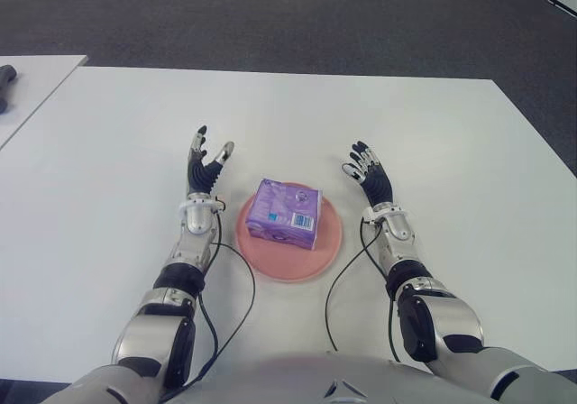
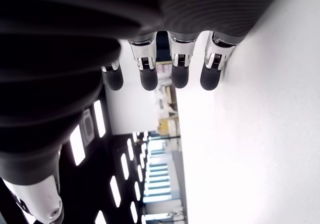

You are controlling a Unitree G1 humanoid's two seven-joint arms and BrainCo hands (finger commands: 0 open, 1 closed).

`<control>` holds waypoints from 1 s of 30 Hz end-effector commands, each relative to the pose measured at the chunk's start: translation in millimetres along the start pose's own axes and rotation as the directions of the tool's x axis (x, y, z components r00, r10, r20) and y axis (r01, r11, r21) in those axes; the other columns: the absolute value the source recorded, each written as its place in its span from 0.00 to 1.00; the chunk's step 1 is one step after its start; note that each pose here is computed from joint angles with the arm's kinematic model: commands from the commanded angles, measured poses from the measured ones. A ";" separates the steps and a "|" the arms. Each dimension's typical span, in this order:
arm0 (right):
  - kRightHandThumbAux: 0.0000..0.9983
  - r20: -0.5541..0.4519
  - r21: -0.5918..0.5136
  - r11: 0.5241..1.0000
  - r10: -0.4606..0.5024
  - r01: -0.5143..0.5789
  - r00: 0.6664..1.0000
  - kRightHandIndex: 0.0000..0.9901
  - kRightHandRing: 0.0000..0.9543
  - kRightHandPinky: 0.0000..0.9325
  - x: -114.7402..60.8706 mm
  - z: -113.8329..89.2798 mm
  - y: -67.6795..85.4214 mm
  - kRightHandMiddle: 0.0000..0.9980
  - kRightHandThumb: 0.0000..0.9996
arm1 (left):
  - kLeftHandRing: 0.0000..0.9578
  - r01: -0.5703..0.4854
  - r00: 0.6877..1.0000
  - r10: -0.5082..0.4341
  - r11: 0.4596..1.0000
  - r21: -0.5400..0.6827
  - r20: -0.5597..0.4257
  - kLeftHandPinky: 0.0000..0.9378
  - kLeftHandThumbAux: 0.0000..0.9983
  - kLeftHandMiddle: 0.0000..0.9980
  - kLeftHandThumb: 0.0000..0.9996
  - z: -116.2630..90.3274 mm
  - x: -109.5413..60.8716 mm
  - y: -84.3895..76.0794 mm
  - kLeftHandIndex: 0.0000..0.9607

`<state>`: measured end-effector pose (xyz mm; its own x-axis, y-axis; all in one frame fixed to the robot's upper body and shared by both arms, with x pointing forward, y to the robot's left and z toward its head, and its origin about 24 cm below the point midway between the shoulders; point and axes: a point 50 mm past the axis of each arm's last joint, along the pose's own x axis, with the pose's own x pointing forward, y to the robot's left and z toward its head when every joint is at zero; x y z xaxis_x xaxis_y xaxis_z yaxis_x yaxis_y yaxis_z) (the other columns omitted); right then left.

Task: Put the tissue paper into the plate.

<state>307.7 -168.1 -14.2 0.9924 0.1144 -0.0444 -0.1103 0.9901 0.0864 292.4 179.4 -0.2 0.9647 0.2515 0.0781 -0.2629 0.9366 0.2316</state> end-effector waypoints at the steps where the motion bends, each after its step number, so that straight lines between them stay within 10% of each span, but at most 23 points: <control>1: 0.71 -0.175 0.036 0.999 -0.021 0.028 0.984 0.00 0.00 0.00 -23.8 -36.9 0.0 0.00 0.10 | 0.00 0.041 0.998 -0.040 0.999 0.010 -0.052 0.00 0.50 0.00 0.00 -12.8 -9.8 -5.7 0.00; 30: 0.71 -0.175 0.037 0.999 -0.020 0.027 0.984 0.00 0.00 0.00 -23.2 -36.9 1.9 0.00 0.10 | 0.00 0.151 0.985 -0.149 0.989 0.010 -0.088 0.00 0.46 0.00 0.00 -27.7 -28.1 -9.0 0.00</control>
<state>307.7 -167.3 -14.3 0.9926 0.1132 -0.0446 -0.1090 0.9901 0.0879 279.5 169.6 -17.9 0.9910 0.1340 0.0080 -0.1324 0.9660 0.2219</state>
